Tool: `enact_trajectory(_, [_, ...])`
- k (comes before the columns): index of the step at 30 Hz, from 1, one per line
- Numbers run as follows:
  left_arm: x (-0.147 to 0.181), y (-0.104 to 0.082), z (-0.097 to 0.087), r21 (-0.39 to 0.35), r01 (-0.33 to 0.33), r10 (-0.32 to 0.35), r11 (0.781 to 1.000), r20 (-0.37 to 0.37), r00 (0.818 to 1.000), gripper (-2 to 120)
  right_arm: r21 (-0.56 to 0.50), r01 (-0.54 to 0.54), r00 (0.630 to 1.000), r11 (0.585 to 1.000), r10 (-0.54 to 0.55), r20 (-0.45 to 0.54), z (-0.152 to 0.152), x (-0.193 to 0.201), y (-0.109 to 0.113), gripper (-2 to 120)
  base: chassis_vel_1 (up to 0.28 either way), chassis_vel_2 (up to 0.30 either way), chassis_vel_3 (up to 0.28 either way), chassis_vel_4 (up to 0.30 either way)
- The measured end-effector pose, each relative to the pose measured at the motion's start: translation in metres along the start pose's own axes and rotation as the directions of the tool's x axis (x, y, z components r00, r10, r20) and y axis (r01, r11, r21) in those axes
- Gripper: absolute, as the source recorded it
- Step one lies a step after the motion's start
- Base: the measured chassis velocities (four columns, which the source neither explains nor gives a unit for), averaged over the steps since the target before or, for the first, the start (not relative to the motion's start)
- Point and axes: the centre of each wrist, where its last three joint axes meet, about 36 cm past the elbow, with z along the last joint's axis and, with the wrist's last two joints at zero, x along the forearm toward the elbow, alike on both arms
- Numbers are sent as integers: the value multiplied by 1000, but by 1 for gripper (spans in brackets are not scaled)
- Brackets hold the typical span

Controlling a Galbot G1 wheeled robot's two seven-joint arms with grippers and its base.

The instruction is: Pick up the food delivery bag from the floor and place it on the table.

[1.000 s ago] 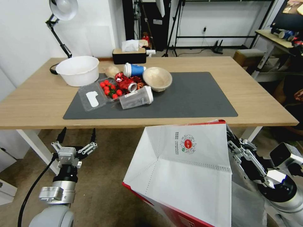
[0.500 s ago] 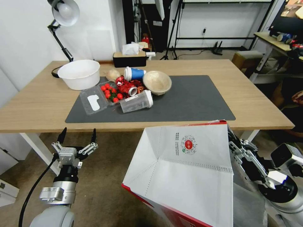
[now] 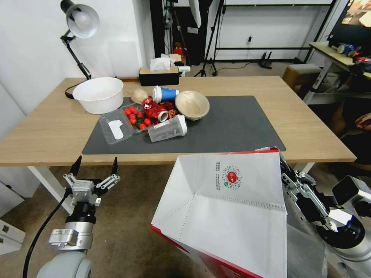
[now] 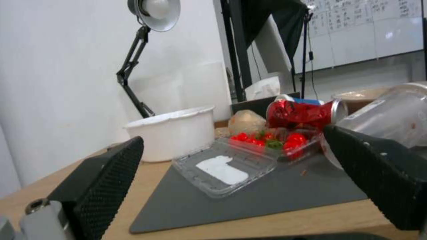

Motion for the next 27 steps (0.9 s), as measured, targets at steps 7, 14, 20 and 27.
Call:
enact_trajectory(7, [-1,0,-2,7,-8,8,1000,17,1000,100,2,0,1000,1000,0,1,0,1,0,0,0,0,0,0])
enact_trajectory(14, [-1,0,-4,0,3,-3,1000,19,1000,100,5,5,1000,1000,-5,0,-1,0,0,0,0,0,0,0])
enact_trajectory(20, [-1,0,-3,-7,4,-4,1000,15,1000,100,6,14,1000,1000,-14,1,-2,-2,0,0,0,0,0,0])
enact_trajectory(27, [1,-1,-3,-12,9,-9,1000,9,1000,100,8,29,999,1000,-30,22,-7,-7,-1,0,0,0,0,0])
